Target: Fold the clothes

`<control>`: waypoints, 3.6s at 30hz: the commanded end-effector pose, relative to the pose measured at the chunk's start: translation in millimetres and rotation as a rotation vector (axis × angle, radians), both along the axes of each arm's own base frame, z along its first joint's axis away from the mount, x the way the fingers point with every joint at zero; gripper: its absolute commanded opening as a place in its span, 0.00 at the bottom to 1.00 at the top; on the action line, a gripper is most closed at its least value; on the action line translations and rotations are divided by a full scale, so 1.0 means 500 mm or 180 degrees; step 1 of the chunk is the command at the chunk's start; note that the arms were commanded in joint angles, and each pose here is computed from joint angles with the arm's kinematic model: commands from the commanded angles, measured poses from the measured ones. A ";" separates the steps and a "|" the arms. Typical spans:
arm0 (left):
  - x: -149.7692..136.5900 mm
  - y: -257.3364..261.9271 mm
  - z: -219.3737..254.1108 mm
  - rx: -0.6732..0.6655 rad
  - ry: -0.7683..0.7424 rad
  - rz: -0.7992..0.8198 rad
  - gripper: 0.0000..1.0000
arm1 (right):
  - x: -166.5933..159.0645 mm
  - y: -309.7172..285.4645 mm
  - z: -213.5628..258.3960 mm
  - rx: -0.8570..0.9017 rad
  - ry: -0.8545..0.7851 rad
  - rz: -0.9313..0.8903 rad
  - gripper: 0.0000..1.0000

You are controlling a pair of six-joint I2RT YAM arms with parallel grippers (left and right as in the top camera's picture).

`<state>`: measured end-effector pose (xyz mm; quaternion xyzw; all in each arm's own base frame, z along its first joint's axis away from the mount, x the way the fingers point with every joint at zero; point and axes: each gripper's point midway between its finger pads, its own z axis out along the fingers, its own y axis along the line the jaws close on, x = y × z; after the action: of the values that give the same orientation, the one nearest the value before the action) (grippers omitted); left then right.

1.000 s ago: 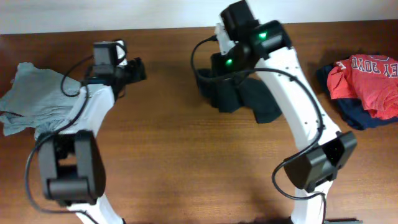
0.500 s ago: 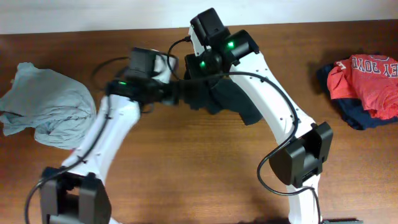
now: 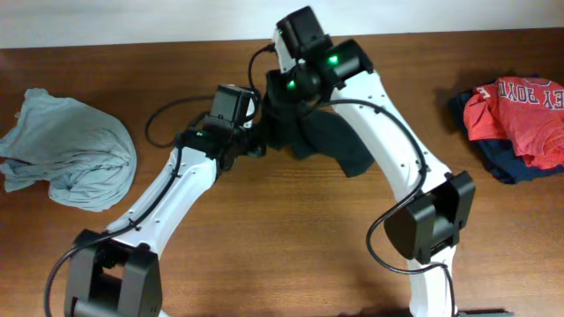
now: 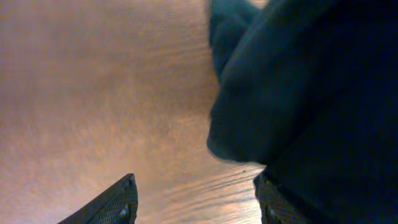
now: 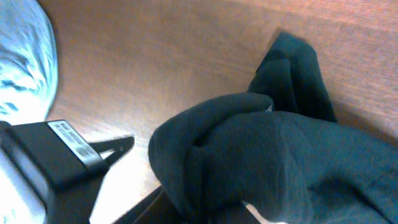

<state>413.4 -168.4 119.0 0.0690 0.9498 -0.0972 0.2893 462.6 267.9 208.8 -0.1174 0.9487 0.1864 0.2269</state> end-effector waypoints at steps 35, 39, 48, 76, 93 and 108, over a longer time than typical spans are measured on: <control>0.030 -0.059 0.024 -0.3182 0.1223 0.2309 0.87 | 0.044 -0.018 0.035 0.0530 0.0000 -0.0160 0.04; 0.038 -0.057 0.023 -0.3232 0.1180 0.2477 0.87 | 0.043 -0.004 0.039 0.0561 -0.0024 -0.0134 0.04; 0.050 -0.069 0.001 -0.3448 0.1347 0.2821 0.86 | 0.028 0.033 0.048 0.0715 0.0032 -0.0064 0.04; 0.134 0.030 0.042 -0.3194 0.0239 0.2646 0.01 | 0.017 0.052 0.060 0.0910 0.0107 0.0037 0.04; 0.194 0.173 0.145 -0.2992 -0.0663 0.1484 0.01 | -0.038 -0.172 -0.031 -0.0147 0.0669 -0.0168 0.99; 0.215 0.218 0.179 -0.2870 -0.1071 0.1460 0.01 | -0.150 -0.265 -0.201 -0.1414 0.1319 -0.0026 0.79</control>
<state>519.0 -64.7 210.2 -0.2715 0.7394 -0.4342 0.4371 401.0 144.8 125.7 -0.1062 0.9939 0.0204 0.0233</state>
